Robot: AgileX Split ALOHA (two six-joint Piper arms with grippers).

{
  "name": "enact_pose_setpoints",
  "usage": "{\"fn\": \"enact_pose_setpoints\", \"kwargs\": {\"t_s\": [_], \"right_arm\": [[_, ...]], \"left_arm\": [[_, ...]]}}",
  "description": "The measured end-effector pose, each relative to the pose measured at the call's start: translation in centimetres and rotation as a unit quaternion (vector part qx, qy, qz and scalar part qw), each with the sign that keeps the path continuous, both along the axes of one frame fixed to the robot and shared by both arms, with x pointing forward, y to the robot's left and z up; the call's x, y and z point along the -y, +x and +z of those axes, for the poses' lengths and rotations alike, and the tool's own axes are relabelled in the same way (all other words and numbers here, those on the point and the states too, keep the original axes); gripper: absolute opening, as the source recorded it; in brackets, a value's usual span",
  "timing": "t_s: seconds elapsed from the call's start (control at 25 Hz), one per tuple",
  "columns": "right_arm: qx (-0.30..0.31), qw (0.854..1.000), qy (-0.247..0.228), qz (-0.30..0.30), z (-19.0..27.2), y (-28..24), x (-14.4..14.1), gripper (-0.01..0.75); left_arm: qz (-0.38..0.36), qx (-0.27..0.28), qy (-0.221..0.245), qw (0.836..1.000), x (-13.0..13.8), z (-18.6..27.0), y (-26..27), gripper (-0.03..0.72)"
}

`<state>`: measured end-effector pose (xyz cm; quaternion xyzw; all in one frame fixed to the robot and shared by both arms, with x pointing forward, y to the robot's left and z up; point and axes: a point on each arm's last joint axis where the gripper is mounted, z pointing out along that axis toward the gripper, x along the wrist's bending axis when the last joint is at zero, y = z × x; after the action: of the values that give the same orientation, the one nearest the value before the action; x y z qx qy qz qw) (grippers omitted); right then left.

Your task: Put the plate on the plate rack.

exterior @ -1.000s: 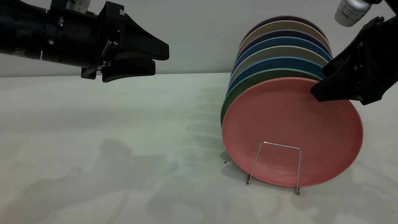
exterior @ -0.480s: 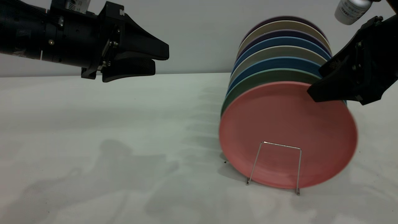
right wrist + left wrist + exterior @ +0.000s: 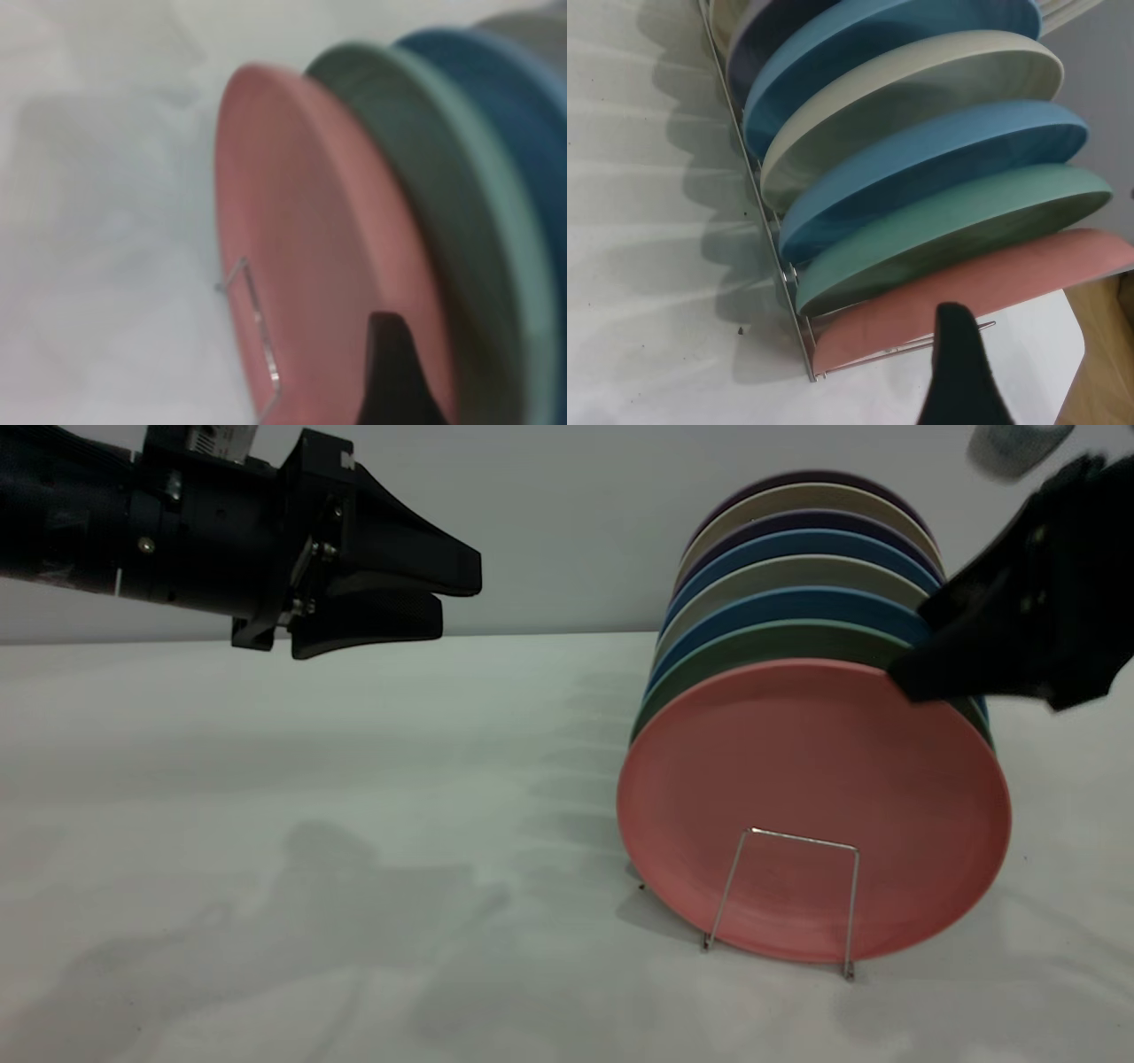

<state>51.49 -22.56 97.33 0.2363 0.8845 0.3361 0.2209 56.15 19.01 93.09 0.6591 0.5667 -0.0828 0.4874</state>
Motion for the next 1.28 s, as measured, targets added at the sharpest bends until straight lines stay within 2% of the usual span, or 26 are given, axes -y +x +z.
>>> {"fn": "enact_pose_setpoints", "kwargs": {"t_s": [0.28, 0.36, 0.48, 0.64, 0.76, 0.88, 1.12, 1.28], "right_arm": [[0.053, 0.996, 0.022, -0.075, 6.0, -2.9, 1.1, 0.483], [0.08, 0.992, 0.032, -0.094, 8.3, -4.6, 1.5, 0.481], [0.083, 0.982, 0.081, -0.149, 11.3, -7.9, 2.3, 0.457], [0.079, 0.971, 0.088, -0.21, 13.2, -12.2, 3.6, 0.416], [0.067, 0.956, 0.101, -0.267, 13.8, -14.5, 4.6, 0.406], [0.027, 0.949, 0.092, -0.302, 13.4, -16.2, 5.2, 0.405], [-0.05, 0.946, 0.064, -0.314, 12.4, -18.3, 5.4, 0.403], [-0.073, 0.946, 0.056, -0.311, 12.2, -20.0, 5.5, 0.403]], "left_arm": [[0.013, 0.017, -0.002, 1.0, -1.0, 1.1, 0.1, 0.51], [0.021, 0.045, 0.002, 0.999, -2.1, 2.9, 0.0, 0.51], [0.029, 0.1, 0.015, 0.994, -3.8, 6.5, -0.8, 0.51], [0.034, 0.174, 0.058, 0.983, -5.6, 12.1, -3.7, 0.51], [0.041, 0.214, 0.099, 0.971, -6.1, 15.7, -6.8, 0.51], [0.047, 0.243, 0.132, 0.96, -6.4, 18.5, -10.4, 0.51], [0.086, 0.279, 0.203, 0.935, -7.4, 21.8, -17.7, 0.51], [0.136, 0.273, 0.235, 0.923, -8.3, 20.8, -22.0, 0.51]]}}
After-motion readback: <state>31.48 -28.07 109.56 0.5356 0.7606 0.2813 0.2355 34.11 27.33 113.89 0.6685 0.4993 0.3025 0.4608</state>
